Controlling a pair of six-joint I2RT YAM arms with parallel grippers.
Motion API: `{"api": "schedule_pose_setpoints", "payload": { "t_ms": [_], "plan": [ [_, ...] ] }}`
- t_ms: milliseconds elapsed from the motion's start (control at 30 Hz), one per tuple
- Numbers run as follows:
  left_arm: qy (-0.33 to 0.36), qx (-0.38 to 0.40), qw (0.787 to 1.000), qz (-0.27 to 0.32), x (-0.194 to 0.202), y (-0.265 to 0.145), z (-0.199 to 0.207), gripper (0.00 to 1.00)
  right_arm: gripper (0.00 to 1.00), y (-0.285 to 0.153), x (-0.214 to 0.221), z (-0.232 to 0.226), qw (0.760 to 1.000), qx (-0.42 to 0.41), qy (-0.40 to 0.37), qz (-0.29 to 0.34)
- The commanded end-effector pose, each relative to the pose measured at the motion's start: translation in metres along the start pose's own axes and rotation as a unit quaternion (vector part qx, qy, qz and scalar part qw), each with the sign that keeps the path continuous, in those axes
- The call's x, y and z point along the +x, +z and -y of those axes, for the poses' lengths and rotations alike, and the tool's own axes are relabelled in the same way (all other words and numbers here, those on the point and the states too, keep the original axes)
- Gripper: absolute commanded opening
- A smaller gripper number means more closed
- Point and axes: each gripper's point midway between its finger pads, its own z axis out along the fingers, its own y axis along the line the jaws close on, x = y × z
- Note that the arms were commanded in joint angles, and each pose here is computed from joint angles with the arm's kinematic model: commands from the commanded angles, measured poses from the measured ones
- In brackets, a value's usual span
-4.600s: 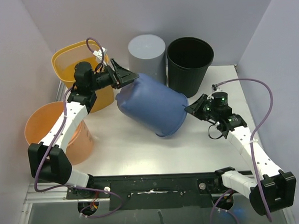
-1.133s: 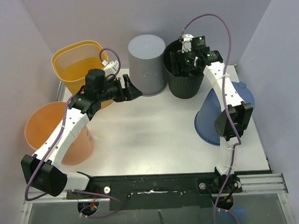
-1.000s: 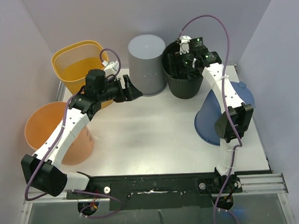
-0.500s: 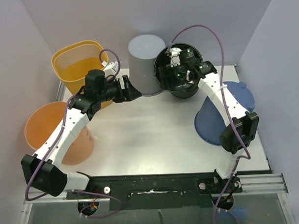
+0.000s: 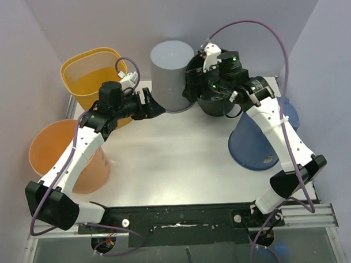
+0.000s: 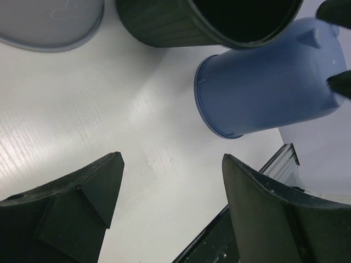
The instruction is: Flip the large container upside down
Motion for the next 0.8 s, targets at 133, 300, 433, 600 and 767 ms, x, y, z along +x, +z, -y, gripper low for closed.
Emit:
{"api": "schedule_pose_setpoints", "payload": {
  "t_ms": [133, 300, 433, 600, 767],
  "plan": [
    [0.018, 0.022, 0.999, 0.030, -0.018, -0.004, 0.010, 0.73, 1.00, 0.047, 0.057, 0.048, 0.996, 0.047, 0.039, -0.062],
    [0.019, 0.016, 0.999, 0.030, -0.017, -0.008, 0.008, 0.73, 0.99, 0.061, 0.074, 0.039, 0.993, 0.054, 0.021, -0.101],
    [0.017, 0.017, 0.999, 0.029, -0.016, -0.007, 0.007, 0.73, 1.00, 0.047, 0.046, 0.034, 0.997, 0.054, 0.011, -0.062],
    [0.018, 0.019, 0.999, 0.030, -0.017, -0.007, 0.007, 0.73, 0.98, 0.020, -0.003, 0.039, 0.997, 0.071, -0.006, 0.011],
    [0.018, 0.020, 0.999, 0.032, -0.016, -0.009, 0.008, 0.73, 0.97, 0.006, -0.030, 0.086, 0.991, 0.118, 0.027, 0.055]
  ]
}}
